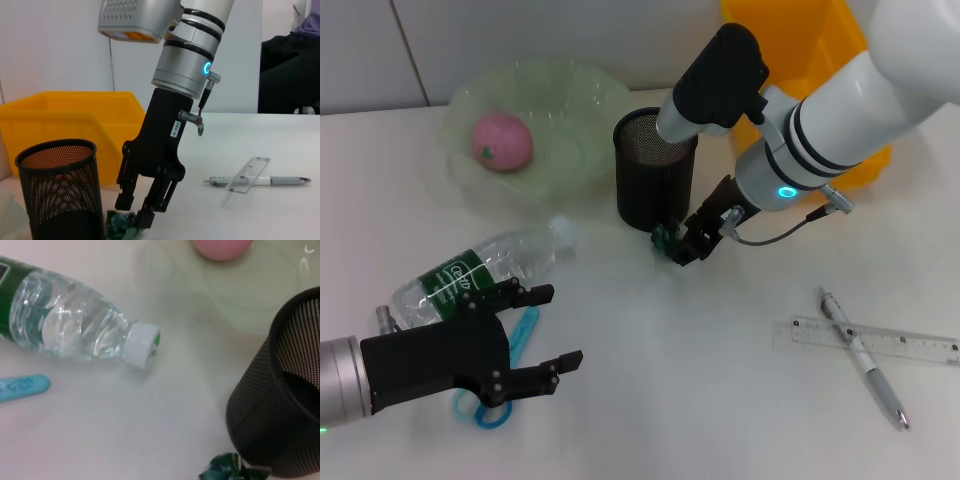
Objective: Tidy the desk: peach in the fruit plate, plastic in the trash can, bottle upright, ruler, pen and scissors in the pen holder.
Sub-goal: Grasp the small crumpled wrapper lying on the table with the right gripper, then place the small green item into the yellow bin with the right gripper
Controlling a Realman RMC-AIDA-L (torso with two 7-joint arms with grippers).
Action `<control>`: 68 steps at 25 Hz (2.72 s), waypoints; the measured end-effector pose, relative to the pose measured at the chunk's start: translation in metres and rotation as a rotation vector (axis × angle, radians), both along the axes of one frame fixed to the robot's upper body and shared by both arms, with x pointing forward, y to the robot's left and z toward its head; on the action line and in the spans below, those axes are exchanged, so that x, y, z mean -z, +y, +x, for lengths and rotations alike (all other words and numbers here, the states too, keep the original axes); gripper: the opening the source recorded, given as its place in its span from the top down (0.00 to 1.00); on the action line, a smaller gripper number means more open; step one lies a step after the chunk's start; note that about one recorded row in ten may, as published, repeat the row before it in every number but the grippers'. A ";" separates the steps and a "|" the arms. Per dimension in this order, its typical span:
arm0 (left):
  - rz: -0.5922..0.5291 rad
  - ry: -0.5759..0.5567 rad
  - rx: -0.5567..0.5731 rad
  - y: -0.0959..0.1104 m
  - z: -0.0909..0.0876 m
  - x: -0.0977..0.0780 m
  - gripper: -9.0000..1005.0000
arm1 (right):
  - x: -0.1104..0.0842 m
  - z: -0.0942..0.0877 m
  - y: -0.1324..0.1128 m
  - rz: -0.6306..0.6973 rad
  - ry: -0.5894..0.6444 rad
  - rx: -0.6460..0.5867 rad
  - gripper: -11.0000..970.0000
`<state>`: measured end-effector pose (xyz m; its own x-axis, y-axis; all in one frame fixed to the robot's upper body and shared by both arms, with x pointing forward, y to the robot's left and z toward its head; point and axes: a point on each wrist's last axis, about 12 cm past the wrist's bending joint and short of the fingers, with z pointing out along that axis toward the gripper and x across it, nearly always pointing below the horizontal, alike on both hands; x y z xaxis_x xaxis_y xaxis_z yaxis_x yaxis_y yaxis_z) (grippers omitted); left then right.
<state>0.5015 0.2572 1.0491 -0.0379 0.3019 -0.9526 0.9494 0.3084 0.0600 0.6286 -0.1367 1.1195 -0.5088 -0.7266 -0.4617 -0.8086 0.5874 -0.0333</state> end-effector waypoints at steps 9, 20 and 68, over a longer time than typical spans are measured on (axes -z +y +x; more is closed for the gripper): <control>0.001 0.000 0.001 0.000 0.000 0.000 0.23 | 0.001 0.000 -0.002 0.009 -0.013 0.006 0.49; 0.003 0.000 0.002 0.001 0.000 0.000 0.23 | 0.005 -0.001 0.001 0.047 -0.009 -0.005 0.39; 0.008 0.004 -0.003 0.003 -0.003 0.002 0.24 | 0.000 -0.014 -0.008 0.125 -0.009 -0.027 0.59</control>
